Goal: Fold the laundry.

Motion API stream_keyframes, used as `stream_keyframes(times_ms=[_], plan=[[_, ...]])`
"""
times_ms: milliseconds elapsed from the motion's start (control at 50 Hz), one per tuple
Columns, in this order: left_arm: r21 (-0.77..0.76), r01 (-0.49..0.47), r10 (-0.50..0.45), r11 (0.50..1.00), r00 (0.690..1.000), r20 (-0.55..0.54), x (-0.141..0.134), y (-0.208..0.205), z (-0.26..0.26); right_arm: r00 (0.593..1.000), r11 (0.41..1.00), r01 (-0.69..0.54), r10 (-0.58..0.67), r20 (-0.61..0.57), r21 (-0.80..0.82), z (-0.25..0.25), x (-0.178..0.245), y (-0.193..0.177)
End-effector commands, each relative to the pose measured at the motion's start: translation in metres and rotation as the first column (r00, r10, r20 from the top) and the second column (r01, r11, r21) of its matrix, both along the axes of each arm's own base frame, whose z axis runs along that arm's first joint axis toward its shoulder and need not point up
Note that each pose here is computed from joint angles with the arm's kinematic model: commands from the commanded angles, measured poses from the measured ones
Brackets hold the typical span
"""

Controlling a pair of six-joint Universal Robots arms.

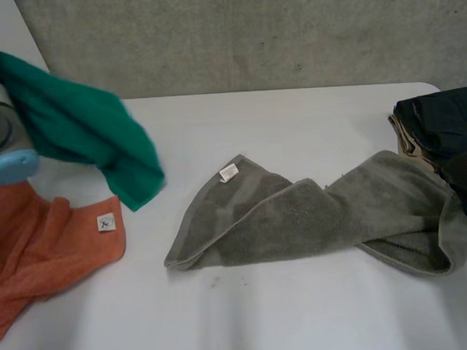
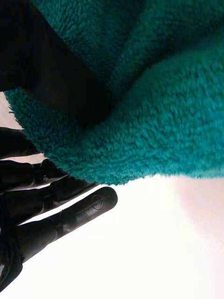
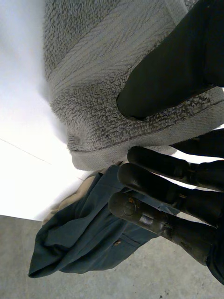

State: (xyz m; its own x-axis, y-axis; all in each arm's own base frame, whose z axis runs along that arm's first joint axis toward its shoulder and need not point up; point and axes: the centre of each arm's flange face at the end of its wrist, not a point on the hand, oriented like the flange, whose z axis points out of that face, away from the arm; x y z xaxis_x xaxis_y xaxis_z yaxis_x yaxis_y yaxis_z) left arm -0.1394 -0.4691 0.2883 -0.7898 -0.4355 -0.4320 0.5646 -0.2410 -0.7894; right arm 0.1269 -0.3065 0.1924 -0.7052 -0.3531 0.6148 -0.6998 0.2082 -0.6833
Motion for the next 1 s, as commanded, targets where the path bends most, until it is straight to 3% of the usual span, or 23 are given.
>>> stream_keyframes(times_ms=[20, 120, 200, 280, 360, 440, 580, 660, 680, 740, 760, 840, 880, 920, 960, 980, 1000], plan=[[-0.055, -0.128, 0.133, 0.99, 0.987, 0.095, 0.02, -0.007, 0.003, 1.0, 1.0, -0.013, 0.013, 0.002, 0.009, -0.002, 0.003, 0.003], [-0.047, -0.111, 0.115, 0.993, 0.988, 0.104, 0.016, -0.003, -0.009, 1.0, 1.0, -0.014, 0.014, 0.004, 0.015, -0.004, 0.003, 0.004], [0.003, -0.049, 0.048, 0.999, 0.99, 0.131, -0.002, 0.004, -0.022, 1.0, 1.0, -0.016, 0.016, 0.004, 0.016, -0.004, 0.004, 0.005], [0.114, 0.065, -0.083, 0.991, 0.983, 0.165, -0.035, 0.021, -0.045, 1.0, 1.0, -0.016, 0.016, 0.004, 0.018, -0.004, 0.004, 0.005], [0.284, 0.214, -0.272, 0.935, 0.944, 0.186, -0.068, 0.044, -0.075, 1.0, 1.0, -0.016, 0.015, 0.005, 0.021, -0.005, 0.004, 0.005], [0.428, 0.323, -0.403, 0.844, 0.908, 0.11, -0.082, 0.06, -0.096, 1.0, 1.0, -0.015, 0.015, 0.007, 0.021, -0.005, 0.003, 0.005], [0.534, 0.439, -0.479, 0.722, 0.875, -0.071, -0.095, 0.079, -0.12, 0.999, 1.0, -0.016, 0.015, 0.041, 0.022, -0.004, 0.006, 0.006], [0.549, 0.572, -0.576, 0.609, 0.795, -0.19, -0.126, 0.107, -0.125, 0.998, 0.999, -0.036, 0.035, 0.051, 0.024, -0.003, 0.01, 0.008], [0.549, 0.622, -0.606, 0.557, 0.757, -0.243, -0.139, 0.12, -0.127, 0.998, 0.999, -0.035, 0.034, 0.05, 0.026, -0.003, 0.01, 0.008], [0.544, 0.684, -0.631, 0.487, 0.706, -0.323, -0.157, 0.141, -0.125, 0.998, 0.999, -0.039, 0.038, 0.052, 0.019, -0.001, 0.011, 0.009], [0.55, 0.712, -0.642, 0.437, 0.675, -0.364, -0.17, 0.157, -0.125, 0.998, 0.999, -0.039, 0.038, 0.052, 0.021, -0.001, 0.011, 0.009], [0.605, 0.732, -0.658, 0.313, 0.627, -0.417, -0.194, 0.2, -0.128, 0.998, 0.999, -0.039, 0.038, 0.051, 0.022, -0.001, 0.011, 0.01], [0.633, 0.721, -0.654, 0.283, 0.628, -0.423, -0.199, 0.212, -0.128, 0.998, 0.999, -0.042, 0.041, 0.048, 0.021, -0.001, 0.011, 0.01], [0.672, 0.684, -0.619, 0.283, 0.666, -0.417, -0.198, 0.222, -0.131, 0.998, 0.999, -0.042, 0.041, 0.048, 0.021, -0.001, 0.011, 0.01], [0.688, 0.647, -0.578, 0.329, 0.714, -0.395, -0.193, 0.221, -0.13, 0.998, 0.999, -0.042, 0.041, 0.048, 0.024, -0.002, 0.011, 0.01], [0.695, 0.607, -0.533, 0.386, 0.761, -0.369, -0.187, 0.22, -0.128, 0.998, 0.999, -0.043, 0.042, 0.049, 0.024, -0.002, 0.012, 0.011], [0.699, 0.583, -0.507, 0.414, 0.786, -0.354, -0.184, 0.22, -0.128, 0.998, 0.999, -0.043, 0.042, 0.049, 0.029, -0.003, 0.012, 0.011]])
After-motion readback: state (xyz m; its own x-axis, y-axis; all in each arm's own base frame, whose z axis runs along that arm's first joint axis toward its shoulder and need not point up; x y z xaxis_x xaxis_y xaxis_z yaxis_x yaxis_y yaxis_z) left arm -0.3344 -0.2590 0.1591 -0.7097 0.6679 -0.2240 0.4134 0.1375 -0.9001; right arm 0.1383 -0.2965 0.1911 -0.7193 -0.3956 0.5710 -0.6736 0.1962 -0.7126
